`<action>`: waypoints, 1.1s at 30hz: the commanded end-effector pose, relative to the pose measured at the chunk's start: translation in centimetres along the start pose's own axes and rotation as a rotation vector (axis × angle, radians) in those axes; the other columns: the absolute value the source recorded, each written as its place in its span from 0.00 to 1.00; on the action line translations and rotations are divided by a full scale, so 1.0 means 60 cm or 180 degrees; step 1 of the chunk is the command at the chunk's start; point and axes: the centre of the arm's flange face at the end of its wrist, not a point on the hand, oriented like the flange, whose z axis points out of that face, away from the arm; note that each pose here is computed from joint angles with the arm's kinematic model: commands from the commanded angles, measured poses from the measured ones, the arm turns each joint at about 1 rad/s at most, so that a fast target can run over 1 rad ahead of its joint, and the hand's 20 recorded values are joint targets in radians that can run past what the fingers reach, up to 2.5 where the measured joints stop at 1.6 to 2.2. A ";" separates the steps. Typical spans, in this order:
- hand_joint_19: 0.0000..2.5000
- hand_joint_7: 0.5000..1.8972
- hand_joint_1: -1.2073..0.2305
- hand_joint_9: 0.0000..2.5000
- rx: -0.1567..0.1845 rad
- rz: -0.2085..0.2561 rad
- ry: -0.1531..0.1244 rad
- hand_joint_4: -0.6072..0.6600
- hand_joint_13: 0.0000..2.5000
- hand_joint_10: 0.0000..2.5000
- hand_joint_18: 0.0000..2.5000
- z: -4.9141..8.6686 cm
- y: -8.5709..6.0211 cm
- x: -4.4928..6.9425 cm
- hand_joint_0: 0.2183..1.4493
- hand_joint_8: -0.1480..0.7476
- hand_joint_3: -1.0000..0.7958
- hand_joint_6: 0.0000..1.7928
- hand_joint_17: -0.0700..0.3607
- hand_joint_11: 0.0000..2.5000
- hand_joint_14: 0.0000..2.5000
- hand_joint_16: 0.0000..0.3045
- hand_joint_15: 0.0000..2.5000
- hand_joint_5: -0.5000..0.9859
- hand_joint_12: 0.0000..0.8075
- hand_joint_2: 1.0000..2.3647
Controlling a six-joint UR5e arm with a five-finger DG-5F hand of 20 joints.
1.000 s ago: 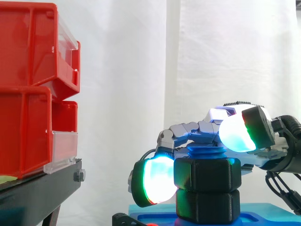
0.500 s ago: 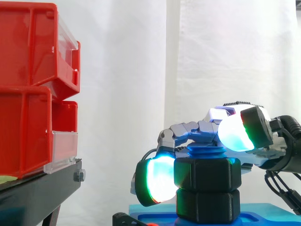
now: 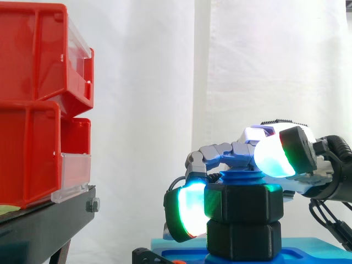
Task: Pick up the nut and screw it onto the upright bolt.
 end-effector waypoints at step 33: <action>0.00 0.61 0.62 0.42 0.0041 -0.0044 0.0007 0.63 0.30 0.00 0.14 -0.007 -0.006 -0.004 0.19 0.47 0.28 0.30 0.26 0.00 0.00 0.06 0.00 0.37 0.31 0.00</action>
